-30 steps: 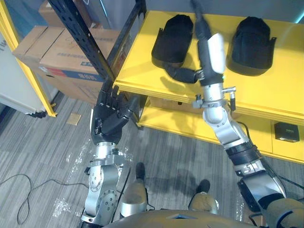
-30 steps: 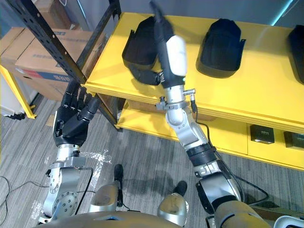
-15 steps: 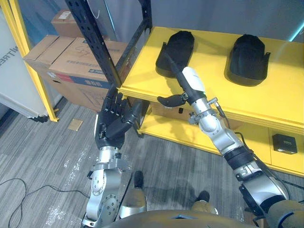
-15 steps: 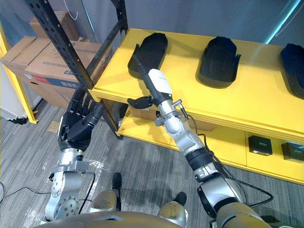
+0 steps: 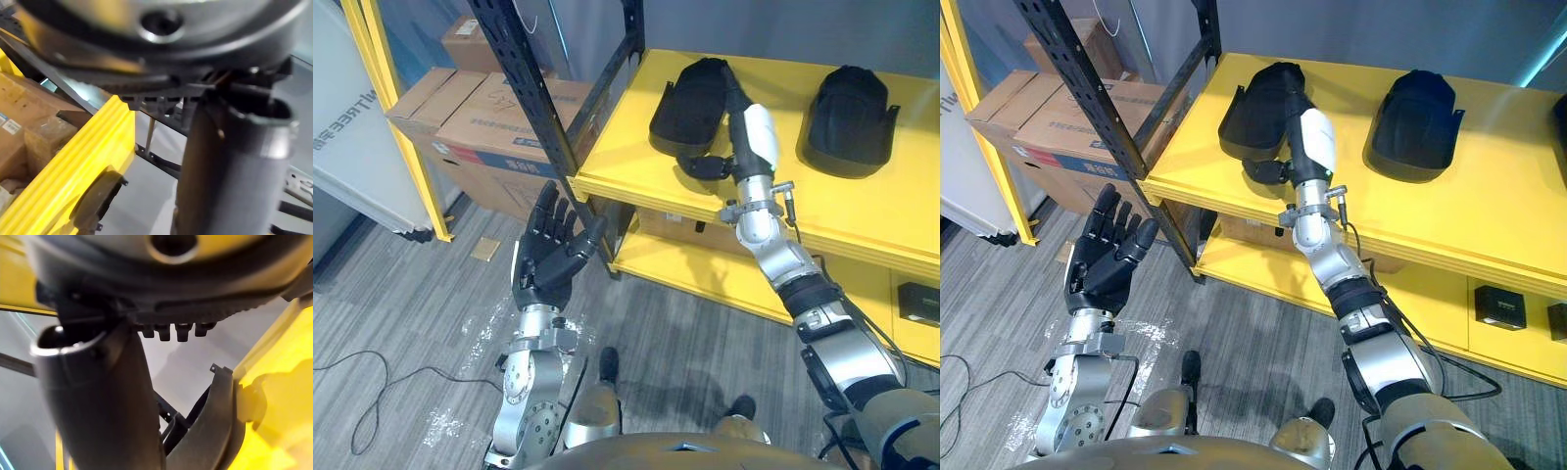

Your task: Walk over and take three plastic housings, then place them on the shelf

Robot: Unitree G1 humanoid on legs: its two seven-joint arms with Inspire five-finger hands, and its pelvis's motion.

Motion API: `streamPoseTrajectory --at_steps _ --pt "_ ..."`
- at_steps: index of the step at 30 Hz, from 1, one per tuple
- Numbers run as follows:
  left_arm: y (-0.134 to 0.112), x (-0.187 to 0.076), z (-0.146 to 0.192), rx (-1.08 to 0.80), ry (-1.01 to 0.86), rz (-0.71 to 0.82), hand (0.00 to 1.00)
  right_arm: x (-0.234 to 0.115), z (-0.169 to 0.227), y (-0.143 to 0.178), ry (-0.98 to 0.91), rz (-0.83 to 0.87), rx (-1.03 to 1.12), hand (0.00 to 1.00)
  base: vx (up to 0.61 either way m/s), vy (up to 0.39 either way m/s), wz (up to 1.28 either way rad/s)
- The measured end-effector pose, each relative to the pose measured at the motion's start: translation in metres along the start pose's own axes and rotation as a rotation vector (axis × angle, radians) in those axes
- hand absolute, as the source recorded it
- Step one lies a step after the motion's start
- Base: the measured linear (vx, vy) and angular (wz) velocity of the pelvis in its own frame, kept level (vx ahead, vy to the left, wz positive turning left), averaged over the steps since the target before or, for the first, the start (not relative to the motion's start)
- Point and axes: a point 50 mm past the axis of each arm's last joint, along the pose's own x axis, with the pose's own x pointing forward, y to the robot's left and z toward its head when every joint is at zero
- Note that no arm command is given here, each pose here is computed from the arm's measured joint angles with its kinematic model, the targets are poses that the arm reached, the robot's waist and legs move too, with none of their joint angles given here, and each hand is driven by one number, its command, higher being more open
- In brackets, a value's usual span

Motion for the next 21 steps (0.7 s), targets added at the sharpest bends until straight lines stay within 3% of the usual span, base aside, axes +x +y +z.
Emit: streamPoseTrajectory --at_steps 10,21 --pt "-0.012 0.002 -0.006 -0.023 0.022 -0.052 1.0 0.017 -0.004 -0.006 0.041 -0.016 -0.043 1.0 -0.03 0.002 0.03" --pt "-0.009 0.005 -0.013 -0.01 0.045 -0.046 1.0 0.036 0.007 -0.013 0.021 -0.034 -0.061 1.0 -0.02 -0.004 0.05"
